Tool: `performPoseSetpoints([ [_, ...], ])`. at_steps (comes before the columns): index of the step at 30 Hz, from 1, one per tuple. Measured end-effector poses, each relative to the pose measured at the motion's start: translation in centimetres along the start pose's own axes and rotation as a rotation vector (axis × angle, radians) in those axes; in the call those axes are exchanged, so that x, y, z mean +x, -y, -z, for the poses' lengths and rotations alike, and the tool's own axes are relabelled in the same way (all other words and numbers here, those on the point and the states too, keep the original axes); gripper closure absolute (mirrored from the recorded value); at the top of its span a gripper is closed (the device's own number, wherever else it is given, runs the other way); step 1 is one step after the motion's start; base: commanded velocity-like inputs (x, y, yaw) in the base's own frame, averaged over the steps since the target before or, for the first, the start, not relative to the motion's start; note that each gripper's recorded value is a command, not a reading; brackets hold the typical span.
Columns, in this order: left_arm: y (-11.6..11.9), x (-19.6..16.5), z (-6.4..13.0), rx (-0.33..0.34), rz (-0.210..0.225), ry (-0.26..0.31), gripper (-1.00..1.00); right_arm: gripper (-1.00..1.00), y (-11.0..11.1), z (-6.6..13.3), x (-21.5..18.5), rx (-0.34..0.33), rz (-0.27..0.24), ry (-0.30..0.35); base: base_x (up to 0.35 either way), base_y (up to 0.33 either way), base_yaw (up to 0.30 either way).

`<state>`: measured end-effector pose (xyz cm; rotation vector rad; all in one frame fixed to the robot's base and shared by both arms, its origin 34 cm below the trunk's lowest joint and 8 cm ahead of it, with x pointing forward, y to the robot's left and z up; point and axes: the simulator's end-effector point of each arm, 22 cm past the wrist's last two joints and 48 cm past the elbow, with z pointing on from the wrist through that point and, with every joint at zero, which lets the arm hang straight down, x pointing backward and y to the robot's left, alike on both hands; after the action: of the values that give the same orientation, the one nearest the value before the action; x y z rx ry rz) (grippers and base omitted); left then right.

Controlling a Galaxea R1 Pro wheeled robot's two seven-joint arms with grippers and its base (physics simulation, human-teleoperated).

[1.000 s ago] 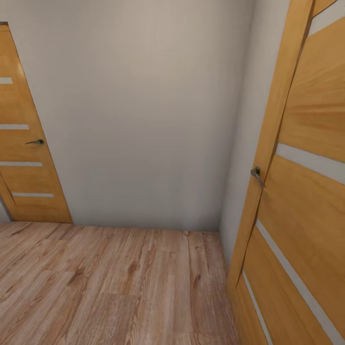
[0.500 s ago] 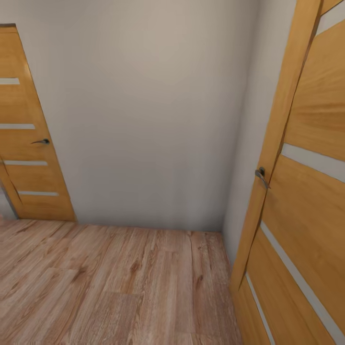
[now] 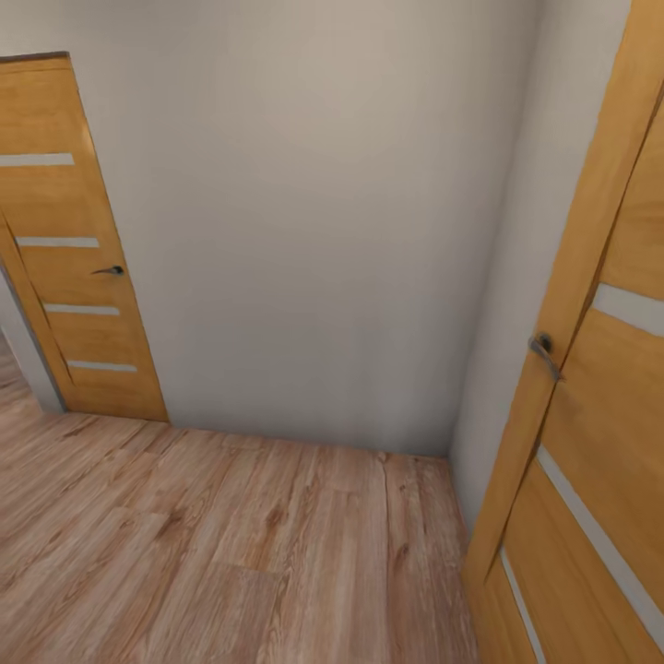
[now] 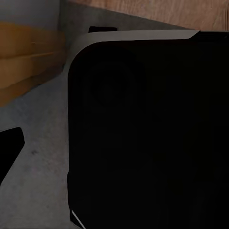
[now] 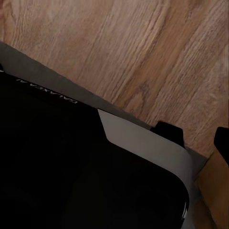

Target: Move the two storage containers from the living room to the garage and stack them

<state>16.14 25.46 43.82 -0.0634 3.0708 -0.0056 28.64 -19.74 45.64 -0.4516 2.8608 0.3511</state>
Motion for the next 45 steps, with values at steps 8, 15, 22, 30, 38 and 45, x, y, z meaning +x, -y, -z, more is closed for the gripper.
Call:
performPoseSetpoints([
  [8, -0.04, -0.03, -0.01, -0.002, 0.0, 0.001, -1.0, -1.0, 0.0, -0.02, -0.02, 0.0, 0.0, 0.0, 0.195, -0.063, 0.0],
  [15, 0.01, 0.01, -0.01, -0.002, 0.0, -0.001, -1.0, -1.0, 0.02, -0.01, -0.02, 0.001, 0.0, 0.001, 0.066, -0.005, 0.0],
  [22, 0.0, 0.08, 0.0, 0.0, 0.0, -0.003, -1.0, -1.0, 0.01, 0.0, -0.02, 0.001, 0.0, 0.001, 0.277, 0.0, 0.0],
  [30, 0.0, 0.1, 0.0, 0.0, 0.001, -0.004, -1.0, -1.0, -0.01, 0.0, -0.01, 0.0, 0.0, 0.001, 0.319, 0.0, 0.0],
  [38, -0.01, 0.1, 0.0, -0.001, 0.003, -0.004, -1.0, -1.0, -0.01, 0.0, 0.01, 0.0, 0.0, 0.0, 0.321, 0.0, 0.0],
  [45, -0.03, 0.11, 0.0, -0.001, 0.003, -0.004, -1.0, -1.0, 0.11, 0.0, -0.02, 0.005, 0.0, 0.001, 0.321, 0.0, 0.154],
])
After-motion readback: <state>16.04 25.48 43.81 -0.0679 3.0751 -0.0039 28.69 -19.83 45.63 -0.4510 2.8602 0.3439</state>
